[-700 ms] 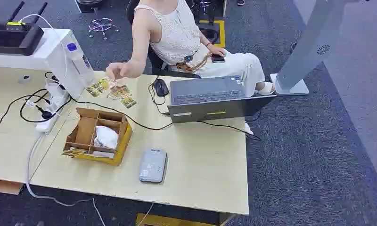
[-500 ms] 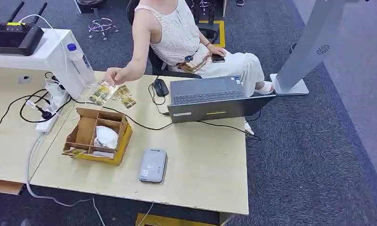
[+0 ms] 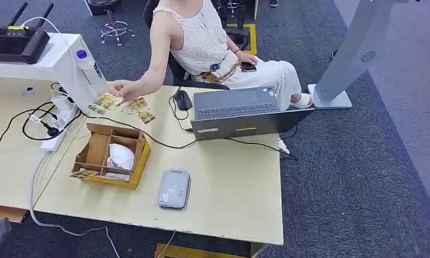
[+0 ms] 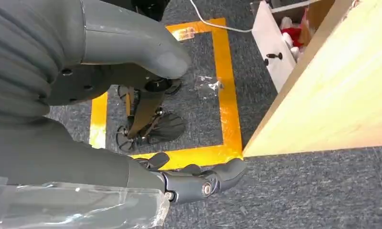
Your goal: Pass the card to the sensor for recognition and then transmit it.
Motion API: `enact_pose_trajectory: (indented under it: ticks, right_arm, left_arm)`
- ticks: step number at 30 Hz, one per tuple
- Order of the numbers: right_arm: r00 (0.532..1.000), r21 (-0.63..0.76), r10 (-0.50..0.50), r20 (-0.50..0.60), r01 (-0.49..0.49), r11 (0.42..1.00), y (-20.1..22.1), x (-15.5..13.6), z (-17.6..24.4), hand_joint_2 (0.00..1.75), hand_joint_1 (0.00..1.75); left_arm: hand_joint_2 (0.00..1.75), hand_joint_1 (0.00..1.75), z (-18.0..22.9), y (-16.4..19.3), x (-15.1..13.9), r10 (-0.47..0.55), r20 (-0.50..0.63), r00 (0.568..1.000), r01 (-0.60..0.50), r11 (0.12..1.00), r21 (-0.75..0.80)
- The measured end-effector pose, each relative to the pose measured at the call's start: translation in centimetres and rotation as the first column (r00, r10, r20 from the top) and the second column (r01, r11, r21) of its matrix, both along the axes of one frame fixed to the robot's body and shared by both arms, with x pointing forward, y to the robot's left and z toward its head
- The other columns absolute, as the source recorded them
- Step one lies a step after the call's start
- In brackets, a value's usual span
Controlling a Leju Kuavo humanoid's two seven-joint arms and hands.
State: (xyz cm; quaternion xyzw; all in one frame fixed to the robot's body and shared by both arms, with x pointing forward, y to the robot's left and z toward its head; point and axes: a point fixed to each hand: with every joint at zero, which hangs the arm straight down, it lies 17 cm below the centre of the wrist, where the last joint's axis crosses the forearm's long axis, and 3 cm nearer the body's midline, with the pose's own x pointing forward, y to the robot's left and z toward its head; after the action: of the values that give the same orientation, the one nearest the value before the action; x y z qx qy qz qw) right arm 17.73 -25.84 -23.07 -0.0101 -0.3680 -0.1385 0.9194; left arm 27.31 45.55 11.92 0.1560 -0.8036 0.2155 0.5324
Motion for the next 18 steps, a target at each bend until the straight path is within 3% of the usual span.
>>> enact_pose_trajectory:
  ticks: [10, 18]
  right_arm:
    - [0.999, 0.014, 0.039, 0.002, -0.039, 0.999, 1.5, 1.1, 0.3, 1.75, 0.00]
    - [0.998, 0.023, 0.065, -0.004, -0.065, 0.998, 2.4, 1.6, 0.3, 1.75, 0.00]
  left_arm:
    - [1.75, 0.00, 3.2, -3.5, 8.7, -0.076, -0.106, 0.991, 0.100, 0.965, 0.242]
    - [1.75, 0.00, 5.4, -6.0, 14.4, -0.073, -0.185, 0.980, 0.146, 0.895, 0.421]
